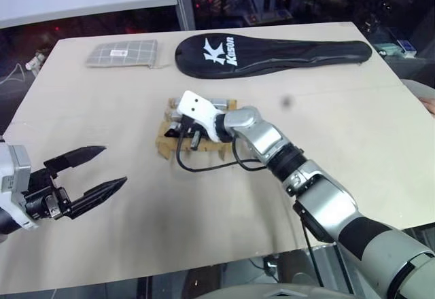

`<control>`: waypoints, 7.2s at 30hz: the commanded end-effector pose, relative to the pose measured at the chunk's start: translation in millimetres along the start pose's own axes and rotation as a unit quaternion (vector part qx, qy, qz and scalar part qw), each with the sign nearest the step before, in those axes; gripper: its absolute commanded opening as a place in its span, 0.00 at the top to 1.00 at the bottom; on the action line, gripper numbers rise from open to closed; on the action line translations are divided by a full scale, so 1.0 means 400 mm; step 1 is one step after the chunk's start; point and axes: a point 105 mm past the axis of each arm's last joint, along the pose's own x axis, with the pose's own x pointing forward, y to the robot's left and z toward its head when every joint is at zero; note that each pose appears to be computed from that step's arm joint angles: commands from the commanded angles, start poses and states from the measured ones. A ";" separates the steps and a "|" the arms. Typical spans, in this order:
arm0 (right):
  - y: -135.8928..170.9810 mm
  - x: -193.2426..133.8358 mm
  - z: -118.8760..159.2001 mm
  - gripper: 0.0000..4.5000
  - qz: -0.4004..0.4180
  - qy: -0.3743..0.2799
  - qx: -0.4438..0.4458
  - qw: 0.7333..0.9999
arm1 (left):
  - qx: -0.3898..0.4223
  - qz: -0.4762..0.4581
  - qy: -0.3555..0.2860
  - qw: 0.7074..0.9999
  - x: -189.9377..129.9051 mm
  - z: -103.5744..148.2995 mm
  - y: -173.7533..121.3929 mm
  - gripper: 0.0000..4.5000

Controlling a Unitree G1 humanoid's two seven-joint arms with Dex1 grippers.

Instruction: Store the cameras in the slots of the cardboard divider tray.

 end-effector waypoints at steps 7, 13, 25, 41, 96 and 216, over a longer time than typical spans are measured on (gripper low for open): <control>0.023 -0.173 0.112 0.17 0.036 -0.131 0.037 0.990 | 0.003 0.032 -0.021 0.999 0.048 -0.002 0.063 0.00; 0.067 -0.406 0.088 0.17 0.018 -0.227 0.058 0.972 | -0.020 0.030 -0.012 0.999 0.125 -0.046 0.111 0.00; 0.214 -0.759 -0.104 0.17 -0.098 -0.131 0.108 0.981 | -0.014 0.006 0.002 1.000 0.203 -0.122 0.202 0.00; 0.247 -0.831 -0.118 0.17 -0.126 -0.112 0.114 0.979 | -0.084 -0.079 0.006 0.993 0.295 -0.197 0.186 0.00; 0.260 -0.833 -0.139 0.15 -0.154 -0.099 0.124 0.975 | 0.123 -0.294 0.170 0.932 0.456 -0.049 0.165 0.17; 0.224 -0.647 -0.376 0.15 -0.289 0.054 0.162 0.942 | 0.054 -0.294 0.014 0.954 0.185 0.021 -0.032 0.01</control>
